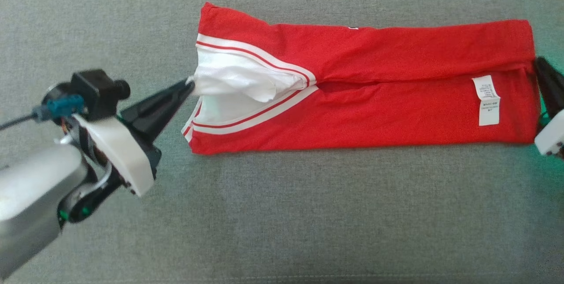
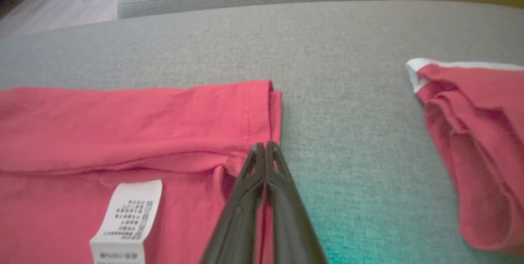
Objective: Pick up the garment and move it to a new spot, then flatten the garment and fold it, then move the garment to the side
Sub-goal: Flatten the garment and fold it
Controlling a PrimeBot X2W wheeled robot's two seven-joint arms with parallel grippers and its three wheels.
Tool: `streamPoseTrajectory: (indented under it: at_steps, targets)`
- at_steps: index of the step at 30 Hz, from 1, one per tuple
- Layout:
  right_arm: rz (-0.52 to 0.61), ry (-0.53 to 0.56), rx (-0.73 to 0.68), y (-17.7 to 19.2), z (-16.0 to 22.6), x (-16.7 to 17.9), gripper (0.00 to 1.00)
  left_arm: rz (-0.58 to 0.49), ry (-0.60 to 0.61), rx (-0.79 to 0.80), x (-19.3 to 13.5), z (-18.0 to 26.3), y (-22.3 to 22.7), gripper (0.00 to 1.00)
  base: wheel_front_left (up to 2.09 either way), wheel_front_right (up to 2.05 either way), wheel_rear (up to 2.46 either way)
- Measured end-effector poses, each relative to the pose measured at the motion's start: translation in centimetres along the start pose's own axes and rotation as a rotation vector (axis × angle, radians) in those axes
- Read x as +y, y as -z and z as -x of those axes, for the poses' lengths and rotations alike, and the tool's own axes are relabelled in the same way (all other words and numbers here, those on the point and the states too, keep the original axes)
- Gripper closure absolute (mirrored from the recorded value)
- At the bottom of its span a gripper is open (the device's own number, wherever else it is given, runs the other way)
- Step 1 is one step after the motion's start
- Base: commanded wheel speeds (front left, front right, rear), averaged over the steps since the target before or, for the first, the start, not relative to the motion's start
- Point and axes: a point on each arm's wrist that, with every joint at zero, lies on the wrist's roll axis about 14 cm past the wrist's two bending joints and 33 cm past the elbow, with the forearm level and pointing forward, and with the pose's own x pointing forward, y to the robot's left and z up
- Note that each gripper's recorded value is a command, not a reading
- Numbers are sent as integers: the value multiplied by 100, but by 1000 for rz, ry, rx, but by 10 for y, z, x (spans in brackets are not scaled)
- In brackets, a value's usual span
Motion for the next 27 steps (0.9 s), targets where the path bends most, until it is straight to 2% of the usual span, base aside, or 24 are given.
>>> streamPoseTrajectory:
  at_steps: [4,5,6,7,12,15,18,20,25,27]
  targets:
    - [-12,3,23,12,2,3,100,24,-5,6,-4,2,9,100,0,0,0]
    - [-21,5,18,12,2,4,24,28,-12,-4,-4,2,9,96,0,0,0]
    - [-33,9,11,11,3,4,0,31,-21,-11,-4,2,9,26,0,0,0]
    - [-47,15,0,10,3,4,0,33,-35,-24,-2,2,9,0,0,0,0]
    - [-118,77,-127,-1,21,-8,0,-13,-199,-166,9,7,-2,0,0,0,0]
    - [-176,111,-202,2,37,-7,0,37,-370,-268,18,11,-14,0,0,0,0]
    - [-225,130,-238,9,47,-2,0,60,-513,-474,12,24,-54,0,0,0,0]
    - [-251,137,-250,11,50,1,0,94,-615,-581,7,41,-66,0,0,0,0]
    - [-297,147,-262,8,46,5,0,193,-756,-586,-25,73,-21,0,0,0,0]
    - [-311,163,-259,8,42,2,0,160,-772,-607,-36,82,-20,0,0,0,0]
